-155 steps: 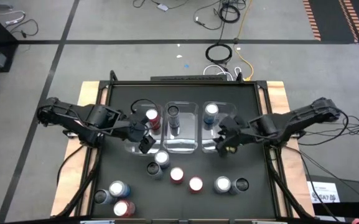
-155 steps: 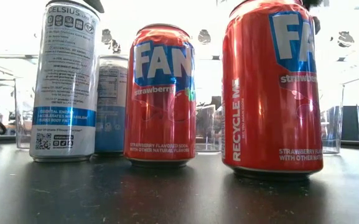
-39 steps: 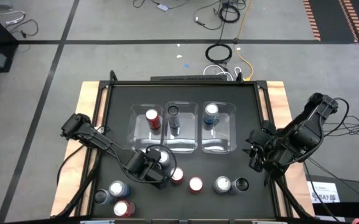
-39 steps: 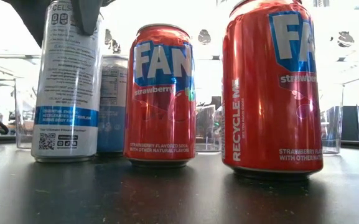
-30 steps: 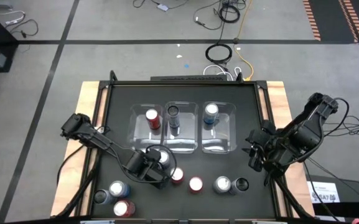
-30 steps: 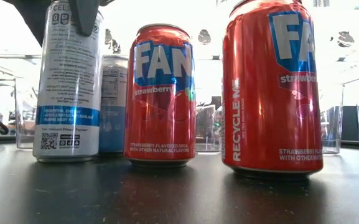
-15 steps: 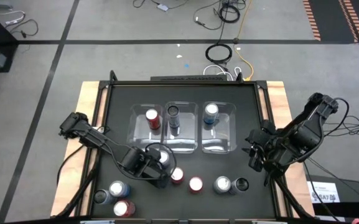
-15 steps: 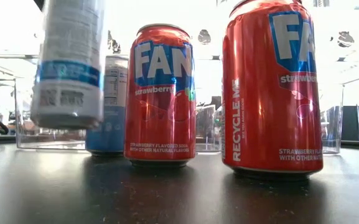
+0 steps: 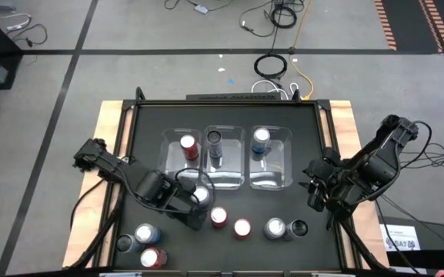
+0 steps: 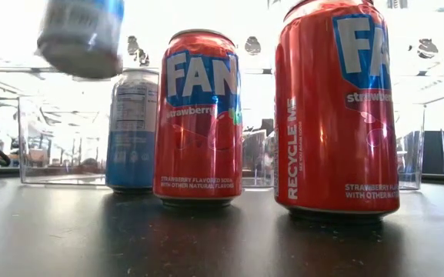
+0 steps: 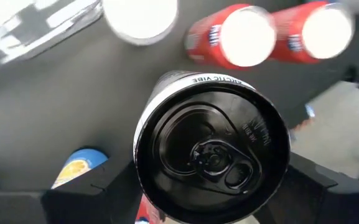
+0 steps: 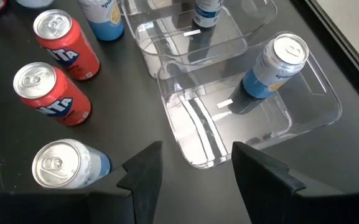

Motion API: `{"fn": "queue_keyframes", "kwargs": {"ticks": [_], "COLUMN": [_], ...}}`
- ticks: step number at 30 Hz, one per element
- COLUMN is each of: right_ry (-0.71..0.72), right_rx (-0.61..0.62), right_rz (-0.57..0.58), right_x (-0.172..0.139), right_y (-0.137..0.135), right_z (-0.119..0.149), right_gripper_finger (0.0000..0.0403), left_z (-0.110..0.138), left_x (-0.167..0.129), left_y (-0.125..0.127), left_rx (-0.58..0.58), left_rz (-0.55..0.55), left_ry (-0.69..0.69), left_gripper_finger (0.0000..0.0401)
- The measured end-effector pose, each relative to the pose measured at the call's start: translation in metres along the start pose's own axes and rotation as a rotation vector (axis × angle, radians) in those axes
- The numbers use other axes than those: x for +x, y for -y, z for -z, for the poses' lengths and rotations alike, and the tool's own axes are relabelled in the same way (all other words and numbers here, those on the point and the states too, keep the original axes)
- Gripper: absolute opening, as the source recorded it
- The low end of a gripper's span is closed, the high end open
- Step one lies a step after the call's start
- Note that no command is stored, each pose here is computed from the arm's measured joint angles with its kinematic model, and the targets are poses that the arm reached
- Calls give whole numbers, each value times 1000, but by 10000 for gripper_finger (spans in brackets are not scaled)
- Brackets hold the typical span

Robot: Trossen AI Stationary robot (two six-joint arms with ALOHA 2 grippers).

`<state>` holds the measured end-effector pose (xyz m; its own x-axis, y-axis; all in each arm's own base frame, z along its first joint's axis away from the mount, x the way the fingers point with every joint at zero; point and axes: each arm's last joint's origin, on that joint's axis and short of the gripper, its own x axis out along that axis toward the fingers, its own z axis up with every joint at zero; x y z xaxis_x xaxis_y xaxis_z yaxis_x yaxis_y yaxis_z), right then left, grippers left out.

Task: Sort soda cans
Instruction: Put the white-blue soda can into the center transparent bin

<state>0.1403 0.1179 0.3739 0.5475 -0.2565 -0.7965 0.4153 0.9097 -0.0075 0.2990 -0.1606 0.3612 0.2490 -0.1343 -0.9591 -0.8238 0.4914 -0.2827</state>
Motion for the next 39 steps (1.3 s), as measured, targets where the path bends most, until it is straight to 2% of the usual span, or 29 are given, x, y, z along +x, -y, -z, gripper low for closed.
{"fn": "queue_keyframes", "kwargs": {"ticks": [6,11,16,24,28,32,39], "right_ry": [1,2,6,6,5,5,5], "right_rx": [1,6,23,31,43,54,57], "right_rz": [0,1,2,2,2,2,2], "right_x": [0,0,0,0,0,0,0], "right_y": [0,0,0,0,0,0,0], "right_z": [0,0,0,0,0,0,0], "right_gripper_finger": [185,185,185,185,185,185,185], "left_z": [-11,-29,-58,-122,-151,-171,-193], "left_x": [-27,-44,-58,-67,-64,-52,-4], "left_y": [-1,-5,-11,-31,-38,-34,-13], "left_rx": [37,54,83,89,83,102,155], "left_rz": [36,47,72,54,33,28,-18], "left_ry": [14,41,82,188,235,261,237], "left_gripper_finger": [279,279,279,279,279,279,279]}}
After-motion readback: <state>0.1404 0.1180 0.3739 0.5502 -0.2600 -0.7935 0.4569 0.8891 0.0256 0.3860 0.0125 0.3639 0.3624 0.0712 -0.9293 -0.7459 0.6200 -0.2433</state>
